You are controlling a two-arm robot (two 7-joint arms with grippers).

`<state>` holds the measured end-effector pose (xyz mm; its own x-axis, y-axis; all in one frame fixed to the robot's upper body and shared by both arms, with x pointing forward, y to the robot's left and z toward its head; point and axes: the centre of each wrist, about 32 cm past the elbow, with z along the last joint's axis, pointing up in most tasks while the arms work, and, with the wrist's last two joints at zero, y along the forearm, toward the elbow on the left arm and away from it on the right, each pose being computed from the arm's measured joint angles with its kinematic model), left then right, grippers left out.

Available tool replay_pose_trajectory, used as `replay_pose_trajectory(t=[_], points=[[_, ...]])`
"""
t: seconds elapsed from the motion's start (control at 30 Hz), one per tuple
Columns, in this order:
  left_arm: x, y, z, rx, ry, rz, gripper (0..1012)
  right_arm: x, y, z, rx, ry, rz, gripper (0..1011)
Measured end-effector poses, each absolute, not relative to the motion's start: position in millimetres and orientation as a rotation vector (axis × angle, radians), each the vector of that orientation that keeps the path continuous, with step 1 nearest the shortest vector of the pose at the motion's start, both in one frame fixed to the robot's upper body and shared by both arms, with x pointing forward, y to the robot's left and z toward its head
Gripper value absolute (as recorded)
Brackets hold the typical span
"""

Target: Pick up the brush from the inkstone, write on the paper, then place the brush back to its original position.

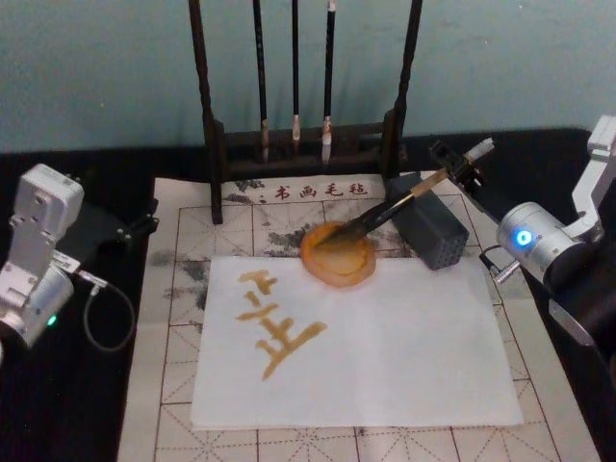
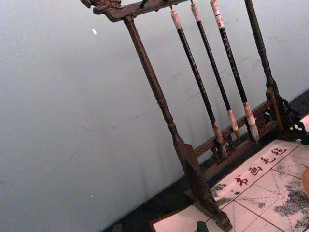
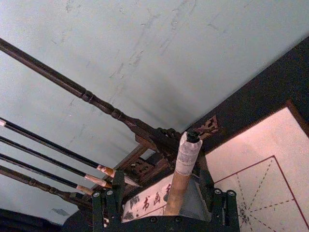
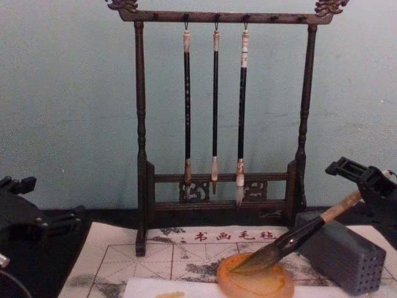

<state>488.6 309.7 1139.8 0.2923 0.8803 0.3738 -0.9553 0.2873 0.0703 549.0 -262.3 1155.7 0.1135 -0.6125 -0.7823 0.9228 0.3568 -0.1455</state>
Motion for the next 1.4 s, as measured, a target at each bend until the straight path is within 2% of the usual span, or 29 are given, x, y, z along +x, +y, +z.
replay_pose_trajectory(t=[0.77,1.13,1.17,1.4], points=[[488.6,309.7,1139.8,0.304,-0.285,1.248,1001,549.3,-262.1,1155.6,0.426,0.877,-1.183,993],[488.6,309.6,1139.8,0.305,-0.285,1.248,1001,549.2,-262.1,1155.6,0.427,0.877,-1.182,743],[488.6,309.7,1139.8,0.304,-0.285,1.248,1001,549.2,-262.1,1155.6,0.427,0.877,-1.182,687],[488.6,309.6,1139.8,0.304,-0.285,1.248,1001,549.2,-262.3,1155.7,0.427,0.878,-1.182,459]])
